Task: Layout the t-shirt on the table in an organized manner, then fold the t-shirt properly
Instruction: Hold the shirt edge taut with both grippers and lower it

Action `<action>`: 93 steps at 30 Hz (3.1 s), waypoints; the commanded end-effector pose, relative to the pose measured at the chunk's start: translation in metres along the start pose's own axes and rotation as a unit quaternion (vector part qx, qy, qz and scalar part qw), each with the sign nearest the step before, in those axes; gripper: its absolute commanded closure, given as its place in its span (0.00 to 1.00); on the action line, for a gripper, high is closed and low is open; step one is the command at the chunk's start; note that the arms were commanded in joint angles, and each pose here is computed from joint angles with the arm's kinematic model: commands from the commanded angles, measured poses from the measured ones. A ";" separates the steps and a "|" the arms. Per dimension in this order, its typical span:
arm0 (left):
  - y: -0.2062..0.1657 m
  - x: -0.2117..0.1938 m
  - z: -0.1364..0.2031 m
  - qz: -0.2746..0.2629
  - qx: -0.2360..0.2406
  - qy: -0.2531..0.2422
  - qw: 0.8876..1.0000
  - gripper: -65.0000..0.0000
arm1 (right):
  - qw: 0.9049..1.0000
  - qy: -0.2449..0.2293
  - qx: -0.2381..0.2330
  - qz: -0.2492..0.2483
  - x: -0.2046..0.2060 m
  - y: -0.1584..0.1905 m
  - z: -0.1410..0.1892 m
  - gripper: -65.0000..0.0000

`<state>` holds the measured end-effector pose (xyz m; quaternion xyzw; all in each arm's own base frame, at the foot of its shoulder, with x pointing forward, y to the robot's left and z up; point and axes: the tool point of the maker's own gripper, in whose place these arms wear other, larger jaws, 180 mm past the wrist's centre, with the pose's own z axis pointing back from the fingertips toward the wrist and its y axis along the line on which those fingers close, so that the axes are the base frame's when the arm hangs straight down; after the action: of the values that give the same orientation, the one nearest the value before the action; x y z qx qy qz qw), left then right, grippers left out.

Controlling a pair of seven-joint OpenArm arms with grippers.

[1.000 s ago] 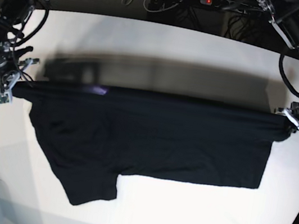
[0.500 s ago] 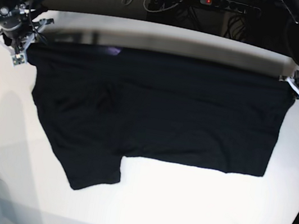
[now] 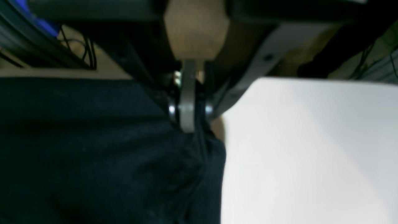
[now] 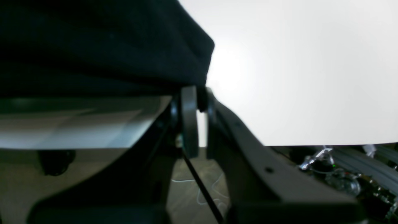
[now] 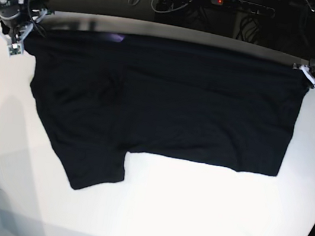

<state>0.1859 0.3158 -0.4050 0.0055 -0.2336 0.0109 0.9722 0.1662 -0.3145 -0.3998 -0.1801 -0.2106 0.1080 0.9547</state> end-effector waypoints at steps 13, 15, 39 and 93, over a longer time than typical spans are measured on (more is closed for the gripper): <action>0.014 -0.006 0.008 -0.008 0.023 0.008 1.000 0.99 | 1.000 0.008 -0.027 0.004 -0.004 -0.015 0.005 1.00; 0.014 -0.006 0.008 -0.008 0.023 0.008 1.000 0.99 | 1.000 0.008 -0.027 0.004 -0.004 -0.015 0.005 1.00; 0.013 -0.006 0.007 -0.007 0.023 0.009 1.000 0.99 | 1.000 0.005 -0.028 0.003 -0.001 -0.015 0.005 1.00; 0.013 0.003 0.008 -0.009 0.024 -0.003 1.000 0.99 | 1.000 -0.001 -0.022 0.000 0.005 -0.010 0.004 1.00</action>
<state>0.1759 0.3166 -0.4095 0.0086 -0.2200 0.0108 0.9754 0.1679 -0.3104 -0.4013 -0.1778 -0.2108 0.1073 0.9552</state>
